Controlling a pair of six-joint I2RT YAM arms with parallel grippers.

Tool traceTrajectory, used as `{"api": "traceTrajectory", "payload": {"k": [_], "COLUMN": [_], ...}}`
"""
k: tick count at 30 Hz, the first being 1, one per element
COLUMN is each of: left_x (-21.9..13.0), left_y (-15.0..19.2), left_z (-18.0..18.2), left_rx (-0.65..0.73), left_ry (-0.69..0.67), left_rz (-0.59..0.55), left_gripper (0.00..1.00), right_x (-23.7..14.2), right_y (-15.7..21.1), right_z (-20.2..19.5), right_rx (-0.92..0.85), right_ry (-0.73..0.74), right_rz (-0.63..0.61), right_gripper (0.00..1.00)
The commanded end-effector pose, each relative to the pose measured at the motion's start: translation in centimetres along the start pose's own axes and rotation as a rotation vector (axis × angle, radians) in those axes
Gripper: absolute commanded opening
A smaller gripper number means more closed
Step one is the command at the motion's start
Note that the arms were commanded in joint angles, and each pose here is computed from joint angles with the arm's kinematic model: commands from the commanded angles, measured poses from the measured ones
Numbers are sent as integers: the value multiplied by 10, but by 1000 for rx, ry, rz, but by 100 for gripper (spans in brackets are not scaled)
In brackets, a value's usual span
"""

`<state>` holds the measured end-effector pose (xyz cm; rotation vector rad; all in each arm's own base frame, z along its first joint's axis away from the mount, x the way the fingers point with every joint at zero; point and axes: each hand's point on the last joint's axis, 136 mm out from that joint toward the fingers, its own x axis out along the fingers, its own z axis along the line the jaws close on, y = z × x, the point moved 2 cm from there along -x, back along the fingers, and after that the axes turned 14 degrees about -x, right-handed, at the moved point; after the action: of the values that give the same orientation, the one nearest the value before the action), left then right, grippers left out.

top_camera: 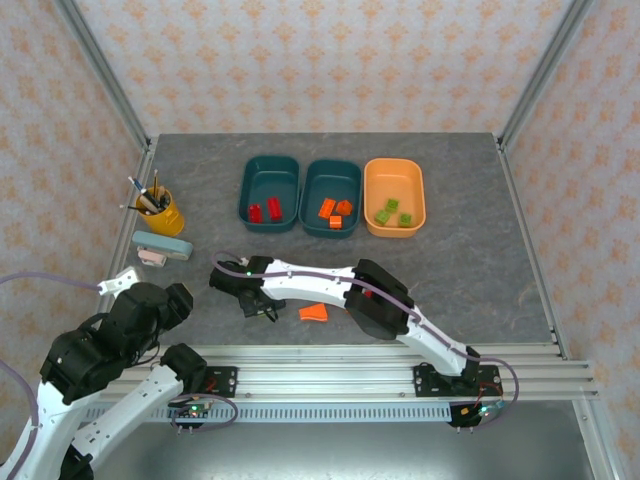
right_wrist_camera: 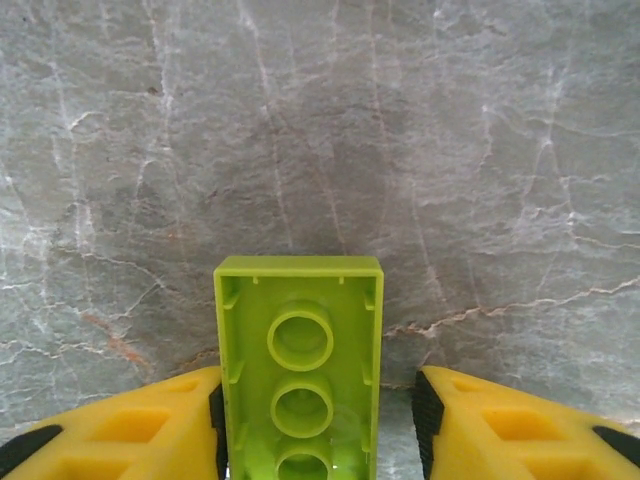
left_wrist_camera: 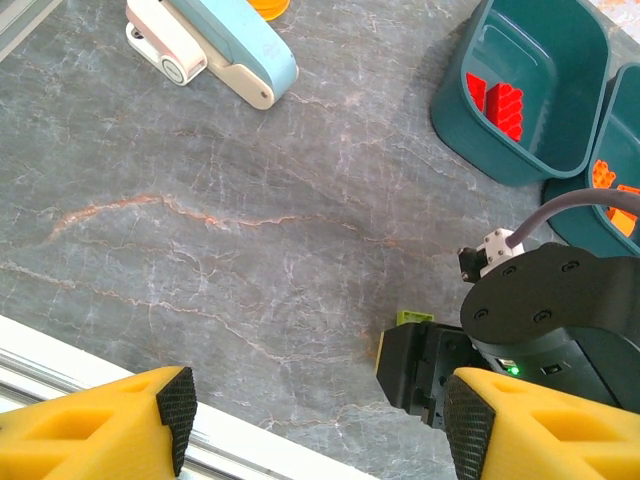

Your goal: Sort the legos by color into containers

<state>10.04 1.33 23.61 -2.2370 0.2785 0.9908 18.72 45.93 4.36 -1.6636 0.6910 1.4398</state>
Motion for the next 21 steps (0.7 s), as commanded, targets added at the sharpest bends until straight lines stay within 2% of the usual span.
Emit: {"api": "traceTrajectory", "payload": {"k": [1,7,15,21], "left_x": [-3,-2,7,18], "left_y": [-1,-1,9,21], "left_z": [4,2,-4,-21], "left_rx": [15,21,46,75], "left_ry": [-12,-11,6,70], "left_rz": [-2,1,42,98], "left_gripper": [70,70,70,70], "right_x": [2,6,-8,-49], "right_y": [-1,-2,-11,-35], "right_z": [-6,-7,-14,-41], "right_rx": [8,15,23,82], "right_ry": [53,56,58,61], "right_rz": [6,15,-18,-122], "right_gripper": [48,39,35,34]}}
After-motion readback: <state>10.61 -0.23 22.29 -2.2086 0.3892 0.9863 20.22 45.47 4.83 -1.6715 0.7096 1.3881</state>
